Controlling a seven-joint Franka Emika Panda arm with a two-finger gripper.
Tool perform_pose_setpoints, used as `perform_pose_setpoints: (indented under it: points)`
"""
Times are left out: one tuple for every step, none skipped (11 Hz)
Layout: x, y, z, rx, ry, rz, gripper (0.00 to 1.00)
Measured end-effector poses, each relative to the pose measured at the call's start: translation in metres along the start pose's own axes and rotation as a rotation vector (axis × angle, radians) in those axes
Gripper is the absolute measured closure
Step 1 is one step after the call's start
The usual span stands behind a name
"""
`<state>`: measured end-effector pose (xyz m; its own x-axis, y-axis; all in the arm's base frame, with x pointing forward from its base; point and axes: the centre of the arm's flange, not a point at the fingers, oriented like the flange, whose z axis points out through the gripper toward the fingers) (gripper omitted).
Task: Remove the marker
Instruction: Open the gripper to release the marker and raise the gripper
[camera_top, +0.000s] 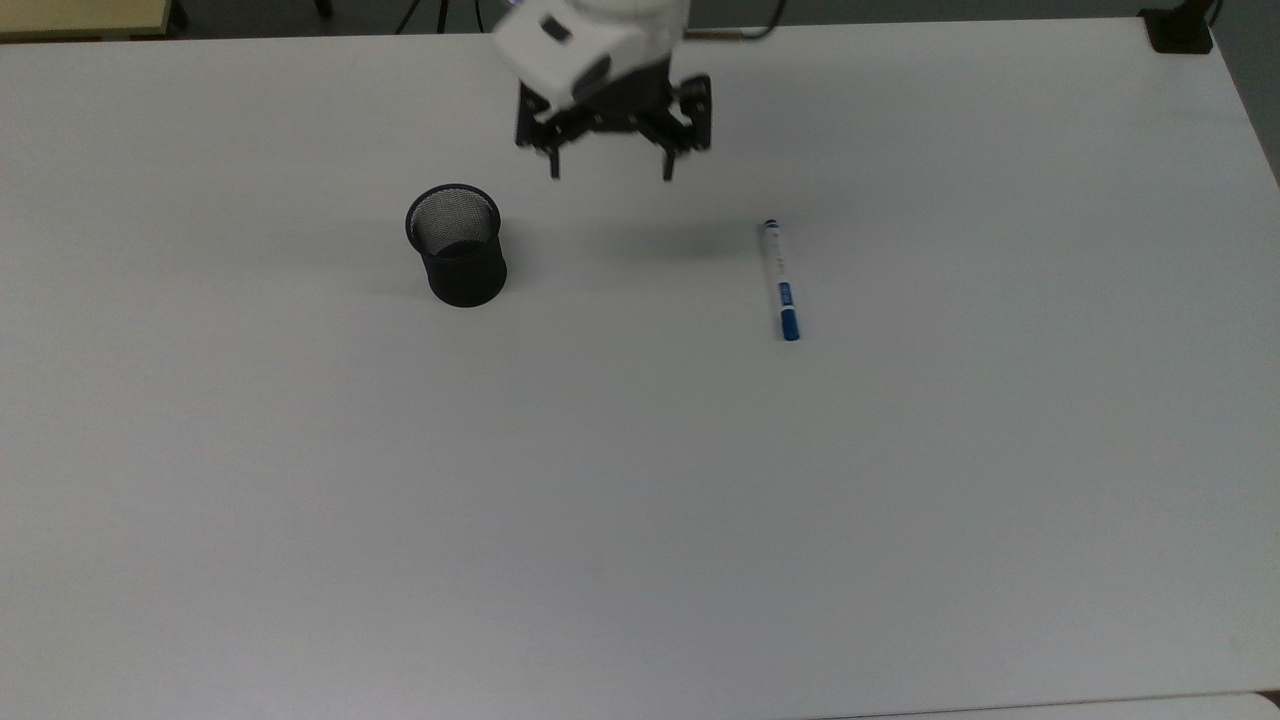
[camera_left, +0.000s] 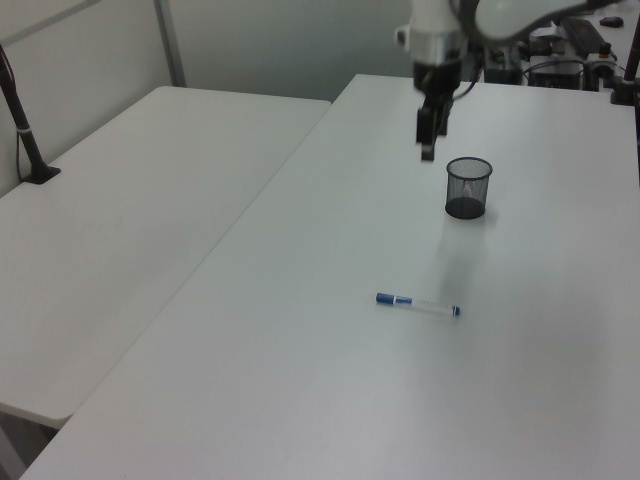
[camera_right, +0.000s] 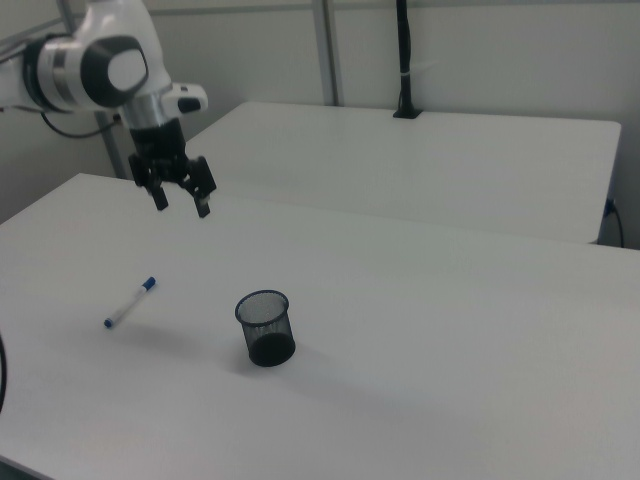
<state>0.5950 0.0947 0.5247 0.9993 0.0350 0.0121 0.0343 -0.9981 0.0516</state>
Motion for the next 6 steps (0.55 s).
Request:
perform_pose_setpoints:
  points:
    - [-0.010,0.018,-0.024,0.002,0.016,0.027,0.00]
    - [-0.020,0.036,-0.043,0.005,0.032,0.039,0.00]
    - [-0.026,0.049,-0.055,0.005,0.039,0.032,0.00]
    - [-0.030,0.055,-0.058,0.005,0.040,0.024,0.00]
    - [-0.031,0.055,-0.057,0.005,0.037,0.016,0.00]
    - [-0.031,0.053,-0.055,0.004,0.033,0.012,0.00]
